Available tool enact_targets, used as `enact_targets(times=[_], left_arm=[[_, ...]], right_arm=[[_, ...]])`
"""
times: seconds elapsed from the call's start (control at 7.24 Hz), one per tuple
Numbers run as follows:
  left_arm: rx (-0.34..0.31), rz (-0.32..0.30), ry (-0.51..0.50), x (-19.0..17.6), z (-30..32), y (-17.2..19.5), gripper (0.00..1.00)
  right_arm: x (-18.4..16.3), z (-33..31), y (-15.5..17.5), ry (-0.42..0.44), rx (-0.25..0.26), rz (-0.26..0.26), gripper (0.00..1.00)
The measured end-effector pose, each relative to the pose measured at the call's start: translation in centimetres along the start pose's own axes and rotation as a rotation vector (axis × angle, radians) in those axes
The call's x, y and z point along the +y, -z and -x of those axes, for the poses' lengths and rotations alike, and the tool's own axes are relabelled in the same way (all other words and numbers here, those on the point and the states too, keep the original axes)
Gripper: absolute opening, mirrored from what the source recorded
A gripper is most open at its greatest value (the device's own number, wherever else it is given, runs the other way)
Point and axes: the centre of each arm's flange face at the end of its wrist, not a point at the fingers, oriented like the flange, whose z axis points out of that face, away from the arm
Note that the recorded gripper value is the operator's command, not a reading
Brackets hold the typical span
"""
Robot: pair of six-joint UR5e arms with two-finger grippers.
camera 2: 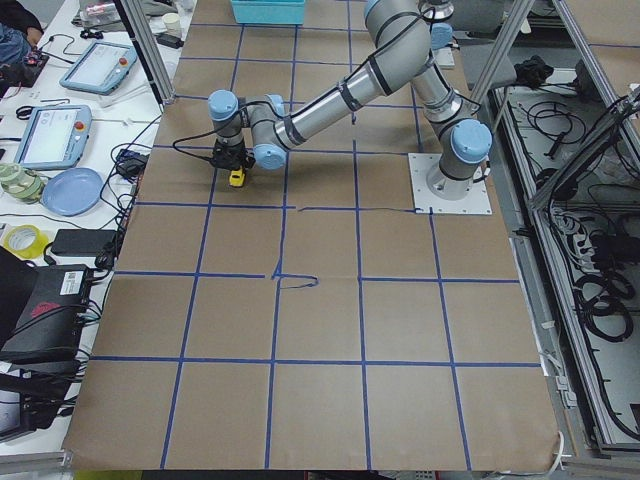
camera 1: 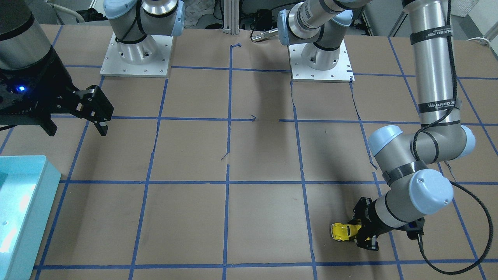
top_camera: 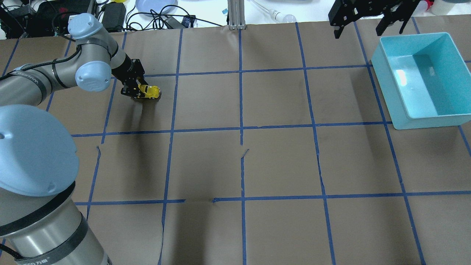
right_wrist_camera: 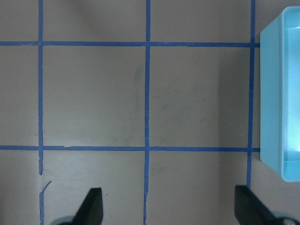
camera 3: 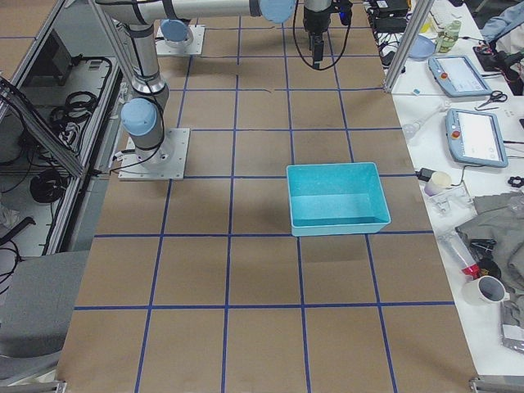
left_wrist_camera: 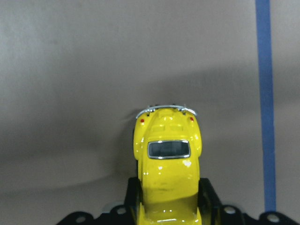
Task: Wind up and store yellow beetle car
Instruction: 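Drag the held car with the left gripper toward the left arm's base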
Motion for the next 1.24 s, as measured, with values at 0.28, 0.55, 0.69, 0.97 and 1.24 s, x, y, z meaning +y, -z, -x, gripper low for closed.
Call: enact_targets(times=[0.28, 0.55, 0.69, 0.97, 1.24], left_arm=[[0.005, -0.005, 0.023, -4.5, 1.0, 0.6, 0.00], [0.008, -0.008, 0.005, -8.6, 2.1, 0.9, 0.00], [0.009, -0.009, 0.000, -10.3, 2.5, 1.0, 0.00], [0.015, -0.015, -0.004, -13.2, 3.2, 1.3, 0.00], [0.019, -0.020, -0.026, -16.5, 4.3, 1.7, 0.00]], right_arm=[[0.0, 0.1, -0.1, 0.001, -0.003, 0.001, 1.00], [0.0, 0.1, -0.1, 0.001, -0.002, 0.001, 1.00], [0.0, 0.1, -0.1, 0.002, -0.002, 0.001, 1.00], [0.0, 0.1, -0.1, 0.002, -0.002, 0.001, 1.00], [0.0, 0.1, 0.0, 0.002, -0.002, 0.001, 1.00]])
